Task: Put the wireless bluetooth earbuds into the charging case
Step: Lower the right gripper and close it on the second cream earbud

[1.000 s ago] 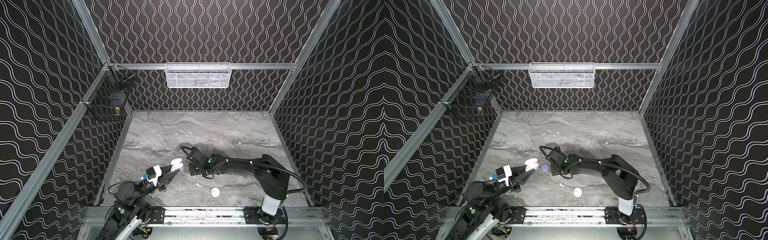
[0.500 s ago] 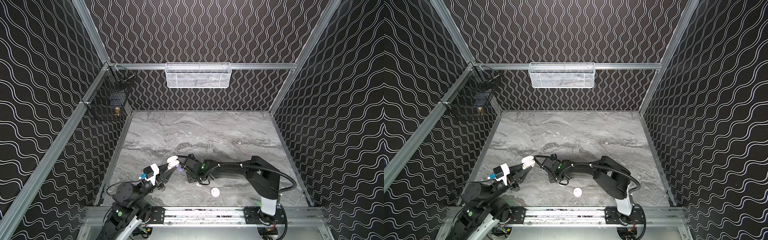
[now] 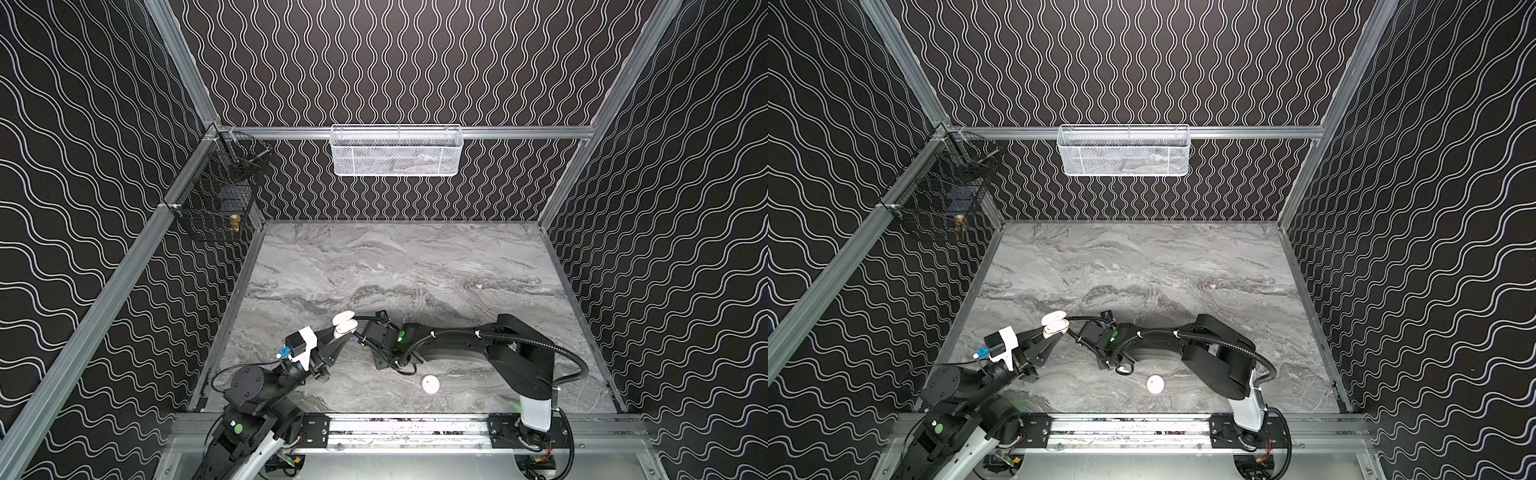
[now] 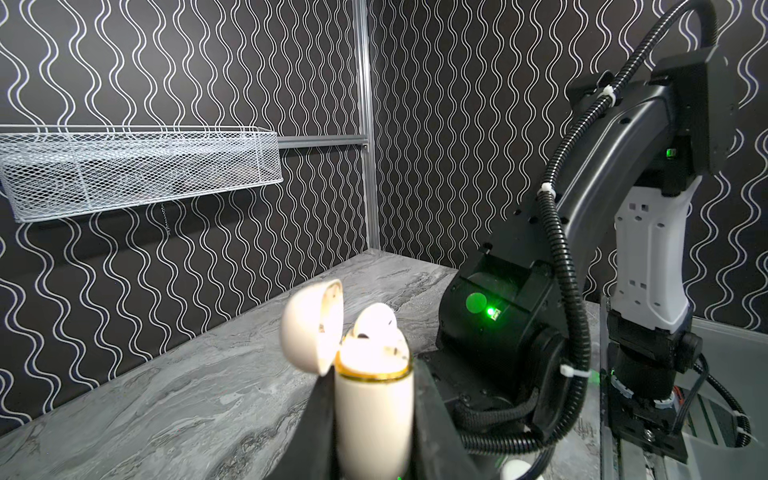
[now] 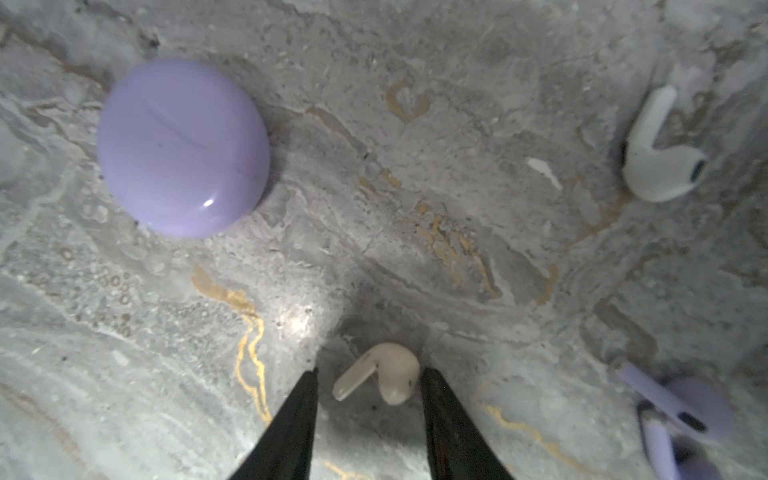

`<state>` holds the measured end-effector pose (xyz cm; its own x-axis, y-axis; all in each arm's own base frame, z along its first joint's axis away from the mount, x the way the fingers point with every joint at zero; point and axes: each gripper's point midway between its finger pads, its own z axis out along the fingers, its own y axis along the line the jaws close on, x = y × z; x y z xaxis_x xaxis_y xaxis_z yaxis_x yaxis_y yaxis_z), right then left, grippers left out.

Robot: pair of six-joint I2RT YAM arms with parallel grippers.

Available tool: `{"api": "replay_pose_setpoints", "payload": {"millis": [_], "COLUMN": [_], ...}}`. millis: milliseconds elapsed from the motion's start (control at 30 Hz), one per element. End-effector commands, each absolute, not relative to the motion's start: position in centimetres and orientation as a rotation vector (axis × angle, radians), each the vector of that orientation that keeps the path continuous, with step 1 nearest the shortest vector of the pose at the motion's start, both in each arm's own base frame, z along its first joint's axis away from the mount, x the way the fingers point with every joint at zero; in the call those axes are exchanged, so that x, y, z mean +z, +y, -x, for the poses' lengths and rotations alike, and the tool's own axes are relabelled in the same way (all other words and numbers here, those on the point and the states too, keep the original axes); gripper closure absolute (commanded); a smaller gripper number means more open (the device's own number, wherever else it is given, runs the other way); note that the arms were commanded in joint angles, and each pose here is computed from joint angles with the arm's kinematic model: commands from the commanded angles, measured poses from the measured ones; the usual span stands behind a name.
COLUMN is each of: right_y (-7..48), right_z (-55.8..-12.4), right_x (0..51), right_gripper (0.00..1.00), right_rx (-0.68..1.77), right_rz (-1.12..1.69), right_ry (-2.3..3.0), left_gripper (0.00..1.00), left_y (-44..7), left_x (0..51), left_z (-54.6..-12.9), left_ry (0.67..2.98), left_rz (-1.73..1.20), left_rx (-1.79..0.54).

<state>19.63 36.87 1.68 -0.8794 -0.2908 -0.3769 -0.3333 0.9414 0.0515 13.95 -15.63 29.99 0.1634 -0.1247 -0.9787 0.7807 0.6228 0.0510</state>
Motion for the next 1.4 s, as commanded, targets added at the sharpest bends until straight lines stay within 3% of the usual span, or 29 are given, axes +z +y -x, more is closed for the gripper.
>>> {"api": "replay_pose_setpoints", "payload": {"millis": [0, 833, 1367], "right_y": [34.8, 35.7, 35.9], "right_z": [-19.2, -19.6, -19.7], "right_x": [1.4, 1.1, 0.0], "right_gripper": [0.56, 0.53, 0.63], "right_rx": [0.051, 0.158, 0.127], "right_rz": [0.422, 0.407, 0.413], "right_ry": [2.751, 2.742, 2.759], "left_gripper": [1.00, 1.00, 1.00], "left_y": [-15.5, -15.5, -15.5], "left_x": [30.8, 31.0, 30.9], "left_z": [-13.6, -13.6, -13.5], "left_ry": [1.220, 1.219, 1.222], "left_rz": [-0.652, -0.650, -0.653], "left_rx": [-0.715, -0.713, -0.715]}}
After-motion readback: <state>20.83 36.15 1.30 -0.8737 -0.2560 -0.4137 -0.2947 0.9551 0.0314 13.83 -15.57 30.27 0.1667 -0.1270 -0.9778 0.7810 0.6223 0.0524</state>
